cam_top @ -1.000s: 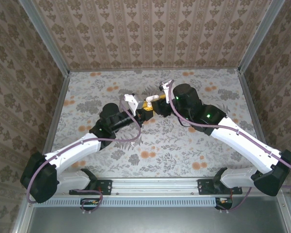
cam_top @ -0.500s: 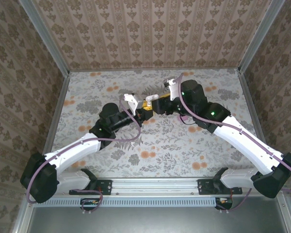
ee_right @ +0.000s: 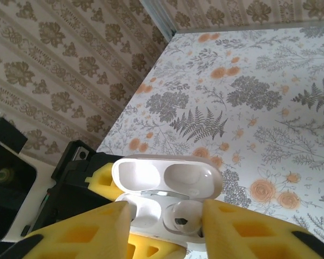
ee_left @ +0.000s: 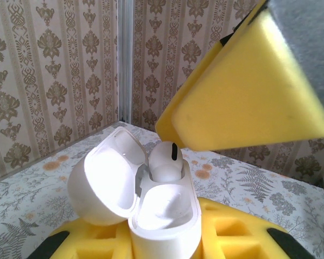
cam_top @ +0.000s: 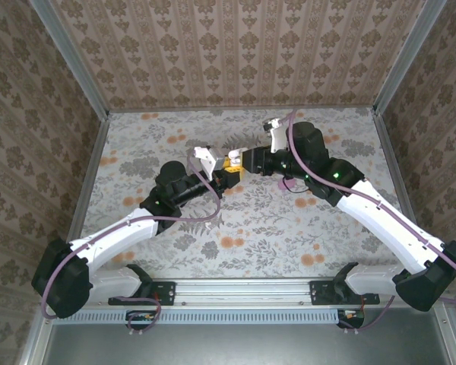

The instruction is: Insert wireless bluetooth earbuds into charging case

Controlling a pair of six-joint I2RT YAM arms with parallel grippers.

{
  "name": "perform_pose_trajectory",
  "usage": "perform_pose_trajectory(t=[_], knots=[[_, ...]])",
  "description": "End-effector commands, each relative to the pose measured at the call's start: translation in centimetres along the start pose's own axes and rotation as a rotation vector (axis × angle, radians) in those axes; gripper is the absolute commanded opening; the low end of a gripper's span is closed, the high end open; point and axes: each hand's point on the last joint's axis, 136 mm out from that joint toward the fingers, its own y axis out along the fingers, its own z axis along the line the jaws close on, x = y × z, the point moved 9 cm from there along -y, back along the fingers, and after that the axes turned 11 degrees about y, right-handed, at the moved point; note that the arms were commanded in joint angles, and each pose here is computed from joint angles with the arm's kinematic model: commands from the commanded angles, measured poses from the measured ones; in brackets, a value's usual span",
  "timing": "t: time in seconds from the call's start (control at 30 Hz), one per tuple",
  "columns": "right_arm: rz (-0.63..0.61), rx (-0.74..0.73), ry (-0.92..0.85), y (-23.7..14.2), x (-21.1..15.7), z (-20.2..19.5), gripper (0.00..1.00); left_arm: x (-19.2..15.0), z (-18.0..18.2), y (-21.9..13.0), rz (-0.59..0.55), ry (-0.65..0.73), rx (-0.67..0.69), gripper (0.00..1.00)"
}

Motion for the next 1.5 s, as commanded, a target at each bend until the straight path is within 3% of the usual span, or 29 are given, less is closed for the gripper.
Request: perform_pose_trajectory(t=[0.0,0.3,0.5,0.8,1.03,1.1,1.2,1.27,1.47], knots=[[-0.048,-0.030,0.026,-0.9,0.3,-0.5,0.34,2.7,0.0,-0.4,-0.088,0.055,0.006,0.25],[-0.015,-0.048,0.021,-0.5,0.0,-0.9,0.23,3.0,-0.3,-0.5,-0.099,0.088,-0.021,0.25],[-0.005,-0.032,0.022,-0.2,-0.1,-0.8,0.23,3.1,-0.4,-0.5,-0.106,0.110,-0.029,0.25],[-0.004,0.013,-0.027,-1.3,-0.1,-0.1,0.37,2.9,-0.3,-0.6,-0.102,0.111,-0.004,0.25],[-0.145,-0.002,0.002,-4.0,0.5,0.0,0.56,3.0,-0.5,-1.3,-0.113,0.172,0.004,0.25],[-0.212,-0.050,0.040,-5.0,0.7,-0.8,0.58,3.2,-0.6,-1.8,-0.127,0.212,0.028,0.25],[-0.288,-0.232,0.167,-5.8,0.6,-4.1,0.59,3.4,-0.8,-2.5,-0.125,0.279,0.057,0.25],[-0.282,-0.302,0.269,-5.8,0.4,-6.7,0.57,3.7,-1.0,-3.0,-0.120,0.312,0.061,0.25],[-0.082,-0.308,0.381,-2.4,-1.1,-9.9,0.55,5.0,-1.0,-5.1,-0.116,0.341,0.141,0.25]])
